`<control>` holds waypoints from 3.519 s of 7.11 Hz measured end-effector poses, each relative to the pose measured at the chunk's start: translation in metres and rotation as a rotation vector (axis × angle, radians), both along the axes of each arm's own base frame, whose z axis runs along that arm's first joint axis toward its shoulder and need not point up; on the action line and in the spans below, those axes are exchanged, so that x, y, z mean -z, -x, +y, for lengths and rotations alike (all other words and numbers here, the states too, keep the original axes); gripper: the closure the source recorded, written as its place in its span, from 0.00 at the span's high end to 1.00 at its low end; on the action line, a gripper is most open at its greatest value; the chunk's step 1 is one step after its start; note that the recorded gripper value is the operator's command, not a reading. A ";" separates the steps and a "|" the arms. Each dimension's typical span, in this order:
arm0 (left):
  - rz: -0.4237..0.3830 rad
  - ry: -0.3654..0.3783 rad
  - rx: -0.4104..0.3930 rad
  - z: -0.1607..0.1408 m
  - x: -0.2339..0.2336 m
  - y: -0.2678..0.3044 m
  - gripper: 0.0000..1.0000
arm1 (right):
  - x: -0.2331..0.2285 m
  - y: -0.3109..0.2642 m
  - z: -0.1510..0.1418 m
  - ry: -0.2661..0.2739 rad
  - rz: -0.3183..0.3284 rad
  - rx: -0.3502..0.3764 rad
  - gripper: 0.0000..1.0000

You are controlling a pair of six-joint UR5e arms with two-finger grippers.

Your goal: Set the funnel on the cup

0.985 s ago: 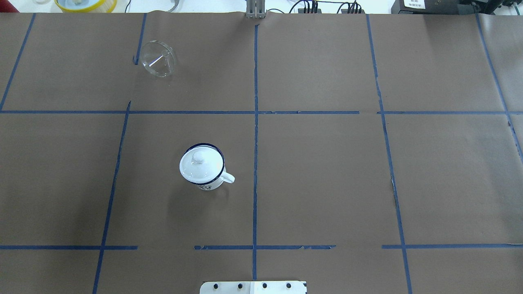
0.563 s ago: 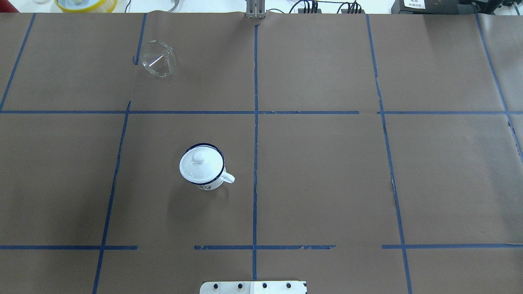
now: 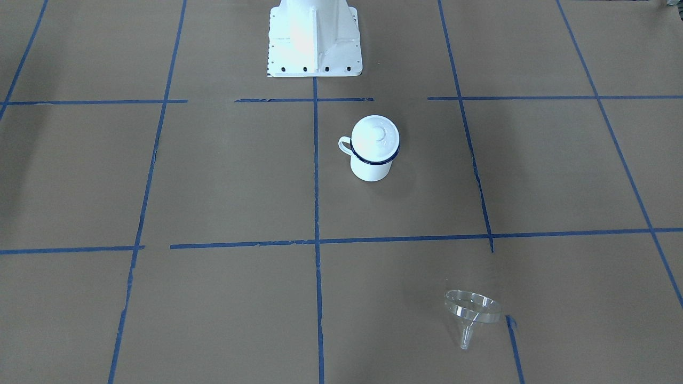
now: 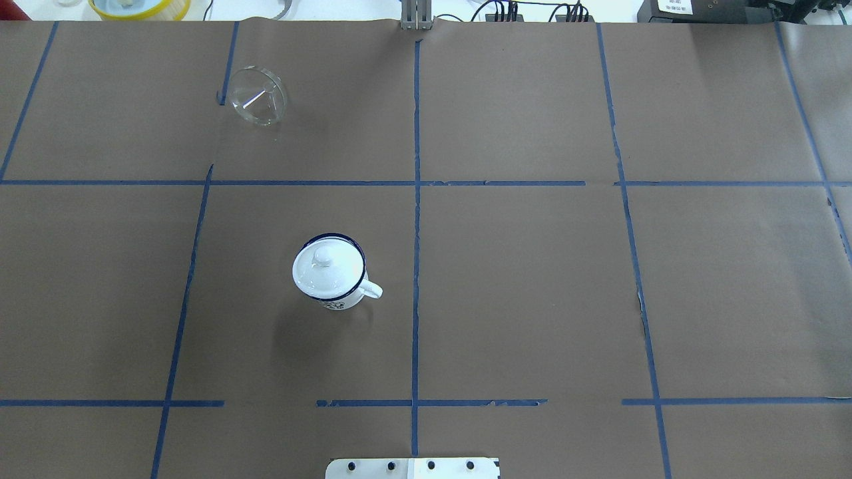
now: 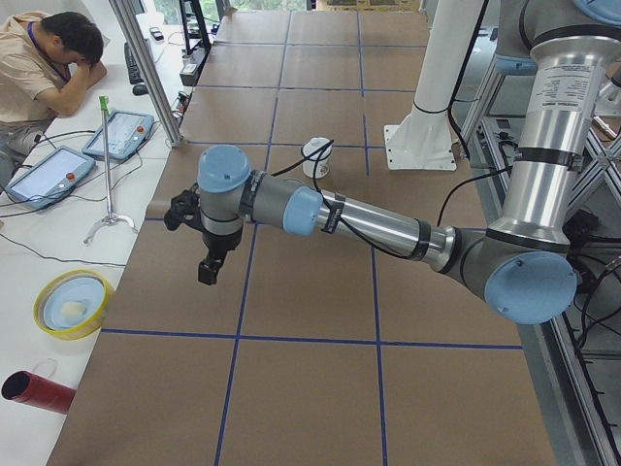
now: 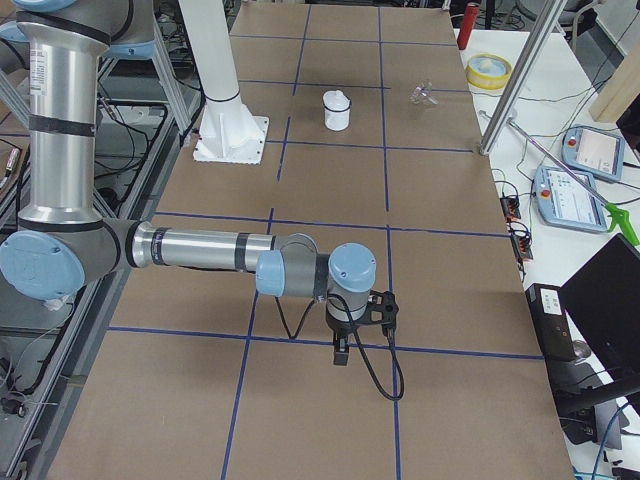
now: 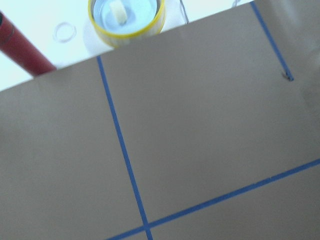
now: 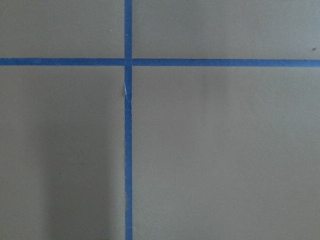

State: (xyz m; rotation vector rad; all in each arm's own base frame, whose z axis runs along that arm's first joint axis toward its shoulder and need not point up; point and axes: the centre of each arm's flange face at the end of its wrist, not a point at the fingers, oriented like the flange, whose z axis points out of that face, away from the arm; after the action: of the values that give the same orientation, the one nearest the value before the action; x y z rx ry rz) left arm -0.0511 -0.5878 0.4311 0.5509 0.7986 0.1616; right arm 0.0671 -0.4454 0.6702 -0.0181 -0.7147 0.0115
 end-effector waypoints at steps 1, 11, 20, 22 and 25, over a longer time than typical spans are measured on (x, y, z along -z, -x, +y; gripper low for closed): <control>0.075 0.029 0.017 -0.003 0.018 -0.048 1.00 | 0.000 0.000 0.000 0.000 0.000 0.000 1.00; 0.148 0.627 0.021 0.113 0.247 -0.466 1.00 | 0.000 0.000 0.000 0.000 0.000 0.000 1.00; 0.046 0.655 0.039 0.158 0.238 -0.520 0.55 | 0.000 0.000 0.000 0.000 0.000 0.000 1.00; 0.042 0.658 0.040 0.159 0.238 -0.519 0.56 | 0.000 0.000 0.000 0.000 0.000 0.000 1.00; 0.043 0.656 0.035 0.160 0.240 -0.520 0.55 | 0.000 0.000 0.000 0.000 0.000 0.000 1.00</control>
State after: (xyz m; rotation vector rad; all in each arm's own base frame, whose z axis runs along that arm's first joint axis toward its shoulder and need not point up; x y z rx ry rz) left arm 0.4691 -0.4278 0.1914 -0.0524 0.8284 -0.1461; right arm 0.0671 -0.4454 0.6700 -0.0176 -0.7147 0.0113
